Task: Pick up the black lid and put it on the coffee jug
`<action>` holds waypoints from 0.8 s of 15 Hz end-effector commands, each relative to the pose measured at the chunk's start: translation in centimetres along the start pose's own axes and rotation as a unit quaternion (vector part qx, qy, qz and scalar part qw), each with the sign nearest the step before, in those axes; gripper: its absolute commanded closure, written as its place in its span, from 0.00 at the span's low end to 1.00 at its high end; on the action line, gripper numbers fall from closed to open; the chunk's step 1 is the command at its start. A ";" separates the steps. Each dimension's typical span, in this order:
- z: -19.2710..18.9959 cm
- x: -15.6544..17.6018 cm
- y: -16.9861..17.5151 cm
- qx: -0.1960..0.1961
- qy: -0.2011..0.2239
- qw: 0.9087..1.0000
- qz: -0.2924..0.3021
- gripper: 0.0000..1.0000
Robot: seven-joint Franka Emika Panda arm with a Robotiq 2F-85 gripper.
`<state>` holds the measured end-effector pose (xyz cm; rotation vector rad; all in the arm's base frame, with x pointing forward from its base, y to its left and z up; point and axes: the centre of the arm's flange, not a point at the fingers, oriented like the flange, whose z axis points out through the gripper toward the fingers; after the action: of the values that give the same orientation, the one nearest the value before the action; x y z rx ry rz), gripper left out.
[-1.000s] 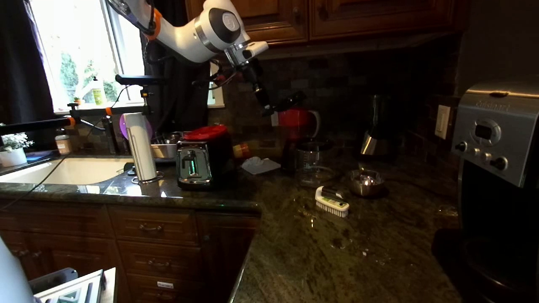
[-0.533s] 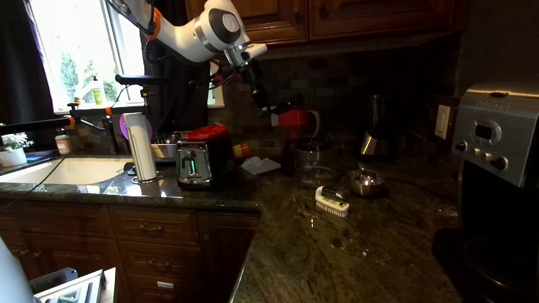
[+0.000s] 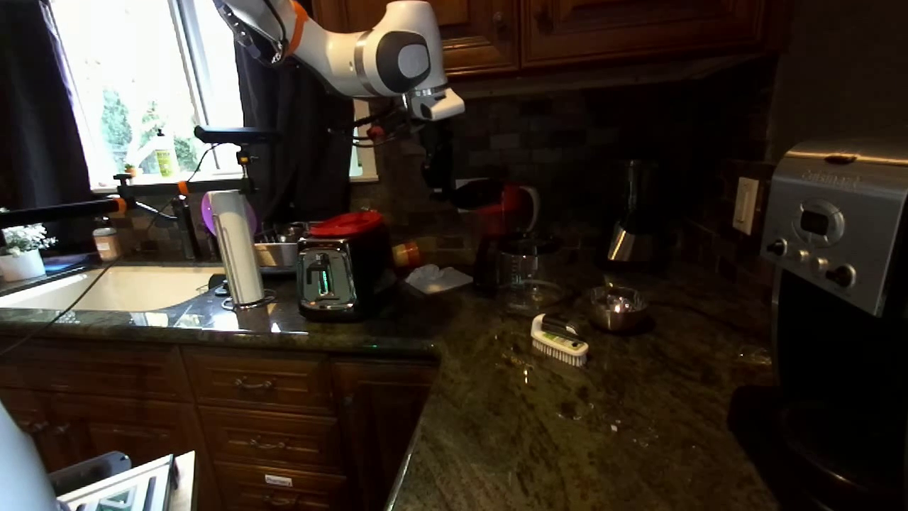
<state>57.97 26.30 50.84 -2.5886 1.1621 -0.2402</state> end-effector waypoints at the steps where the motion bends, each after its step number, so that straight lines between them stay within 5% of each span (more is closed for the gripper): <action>1: 0.2 0.5 0.1 0.001 -0.002 1.000 0.024 0.91; 2: 0.4 0.8 0.2 0.000 -0.002 1.000 0.028 0.66; 4: 0.4 0.8 0.1 0.000 -0.002 1.000 0.026 0.66; 5: 0.6 1.1 -0.5 0.003 0.006 0.998 0.058 0.91; 8: 1.0 4.2 -1.4 -0.001 0.041 0.990 0.137 0.91; 12: 0.7 8.9 -2.1 -0.028 0.049 0.987 0.152 0.91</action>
<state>62.27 21.96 50.64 -2.4036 1.5384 -0.3006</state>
